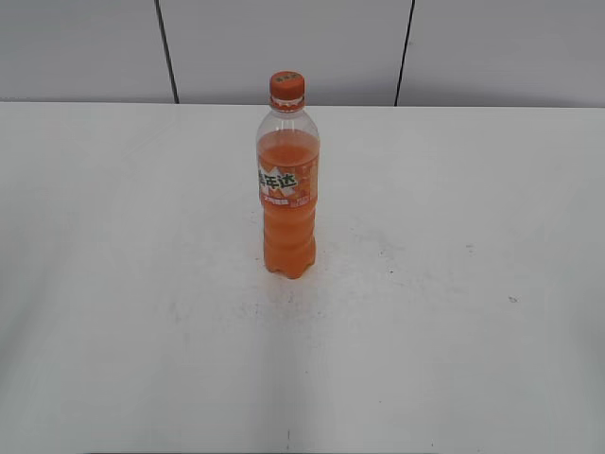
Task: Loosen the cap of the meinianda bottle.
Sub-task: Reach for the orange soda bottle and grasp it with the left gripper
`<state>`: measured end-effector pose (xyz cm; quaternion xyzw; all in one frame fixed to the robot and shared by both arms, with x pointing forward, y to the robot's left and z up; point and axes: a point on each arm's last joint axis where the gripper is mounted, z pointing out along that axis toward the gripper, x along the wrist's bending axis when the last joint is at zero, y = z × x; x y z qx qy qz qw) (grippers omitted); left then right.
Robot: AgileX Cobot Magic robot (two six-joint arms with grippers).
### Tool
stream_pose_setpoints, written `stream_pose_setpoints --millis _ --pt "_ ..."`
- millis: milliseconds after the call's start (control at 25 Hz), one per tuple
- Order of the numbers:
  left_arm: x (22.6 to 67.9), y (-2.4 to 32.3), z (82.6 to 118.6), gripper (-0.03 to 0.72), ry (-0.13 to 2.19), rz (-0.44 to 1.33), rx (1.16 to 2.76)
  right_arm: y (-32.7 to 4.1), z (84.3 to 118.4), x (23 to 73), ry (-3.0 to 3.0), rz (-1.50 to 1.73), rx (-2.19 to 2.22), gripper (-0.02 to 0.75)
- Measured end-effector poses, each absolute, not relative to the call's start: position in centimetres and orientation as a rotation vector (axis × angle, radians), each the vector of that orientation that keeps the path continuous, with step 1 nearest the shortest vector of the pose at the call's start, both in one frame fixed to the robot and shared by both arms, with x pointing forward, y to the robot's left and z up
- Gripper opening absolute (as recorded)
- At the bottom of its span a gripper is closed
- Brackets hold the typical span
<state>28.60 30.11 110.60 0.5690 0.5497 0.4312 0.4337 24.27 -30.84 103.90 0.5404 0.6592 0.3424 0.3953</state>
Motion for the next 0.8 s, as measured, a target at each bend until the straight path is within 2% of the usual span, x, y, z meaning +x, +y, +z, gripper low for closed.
stream_pose_setpoints --millis 320,480,520,800 --pt "36.5 29.8 111.6 0.509 1.275 1.150 1.370 -30.8 103.9 24.3 1.671 0.868 1.370 0.503" --pt "40.5 29.6 110.5 0.509 1.269 1.149 1.394 -30.8 103.9 24.3 1.671 0.868 1.370 0.503" --pt "43.0 29.5 109.2 0.509 1.273 1.140 1.422 -30.8 103.9 24.3 1.671 0.868 1.370 0.503" --pt "47.9 29.1 107.0 0.509 1.193 1.167 1.361 -30.8 103.9 24.3 1.671 0.868 1.370 0.503"
